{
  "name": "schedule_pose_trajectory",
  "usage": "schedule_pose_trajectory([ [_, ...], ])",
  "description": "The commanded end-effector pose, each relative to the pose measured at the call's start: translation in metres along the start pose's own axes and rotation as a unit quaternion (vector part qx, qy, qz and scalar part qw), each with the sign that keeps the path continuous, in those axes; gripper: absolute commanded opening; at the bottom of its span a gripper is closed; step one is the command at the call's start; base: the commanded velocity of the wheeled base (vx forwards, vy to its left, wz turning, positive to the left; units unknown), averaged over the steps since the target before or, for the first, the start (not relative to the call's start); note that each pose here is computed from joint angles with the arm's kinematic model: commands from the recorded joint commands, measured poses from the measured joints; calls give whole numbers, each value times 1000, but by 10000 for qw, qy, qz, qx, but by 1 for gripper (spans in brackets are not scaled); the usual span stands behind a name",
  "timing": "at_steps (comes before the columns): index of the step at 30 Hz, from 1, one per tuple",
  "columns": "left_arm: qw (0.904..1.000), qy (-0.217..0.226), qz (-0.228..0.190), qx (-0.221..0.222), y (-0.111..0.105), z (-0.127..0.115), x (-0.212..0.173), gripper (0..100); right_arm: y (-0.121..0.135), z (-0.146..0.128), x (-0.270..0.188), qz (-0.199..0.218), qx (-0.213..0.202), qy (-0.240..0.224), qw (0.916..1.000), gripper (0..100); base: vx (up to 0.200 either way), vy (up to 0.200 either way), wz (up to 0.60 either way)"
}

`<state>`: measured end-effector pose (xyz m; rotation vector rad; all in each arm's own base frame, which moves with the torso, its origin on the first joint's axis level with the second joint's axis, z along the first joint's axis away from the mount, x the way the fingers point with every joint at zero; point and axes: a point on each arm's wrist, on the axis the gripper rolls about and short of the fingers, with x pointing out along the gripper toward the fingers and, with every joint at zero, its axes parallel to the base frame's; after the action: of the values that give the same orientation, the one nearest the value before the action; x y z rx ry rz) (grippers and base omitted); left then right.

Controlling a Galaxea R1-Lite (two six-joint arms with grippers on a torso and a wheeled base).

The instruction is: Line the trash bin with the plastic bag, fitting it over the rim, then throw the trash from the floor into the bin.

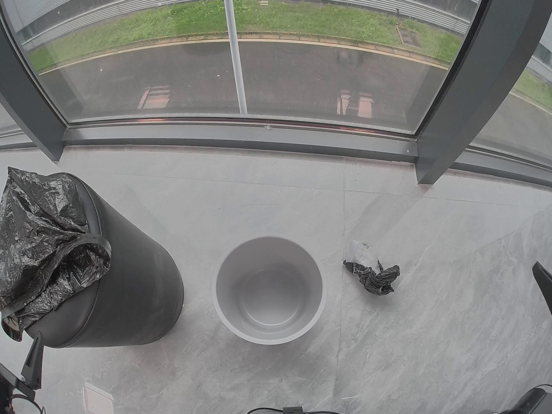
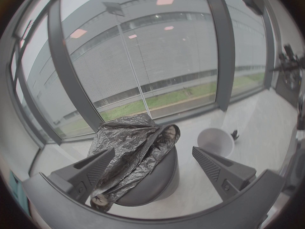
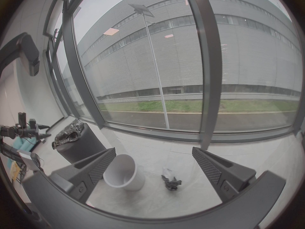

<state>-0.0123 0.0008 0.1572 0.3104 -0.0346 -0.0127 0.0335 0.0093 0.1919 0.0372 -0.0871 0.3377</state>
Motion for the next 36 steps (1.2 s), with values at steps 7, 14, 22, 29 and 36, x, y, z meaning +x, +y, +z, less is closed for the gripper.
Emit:
schedule_pose_trajectory([
  [7,9811,1061,-425,1561,5,17,49,100,1,-8,75,659,592,737,9933,100,0,0,0],
  [14,9815,1254,-672,1283,9,37,79,100,1,-12,76,665,613,844,9923,100,0,0,0],
  [22,9796,1514,-819,1040,9,45,105,100,1,-12,75,666,619,830,9924,100,0,0,0],
  [29,9766,1692,-925,957,8,50,126,100,1,-12,75,666,619,830,9924,100,0,0,0],
  [36,9758,1736,-876,999,6,46,152,100,1,-11,74,668,623,800,9926,100,0,0,0],
])
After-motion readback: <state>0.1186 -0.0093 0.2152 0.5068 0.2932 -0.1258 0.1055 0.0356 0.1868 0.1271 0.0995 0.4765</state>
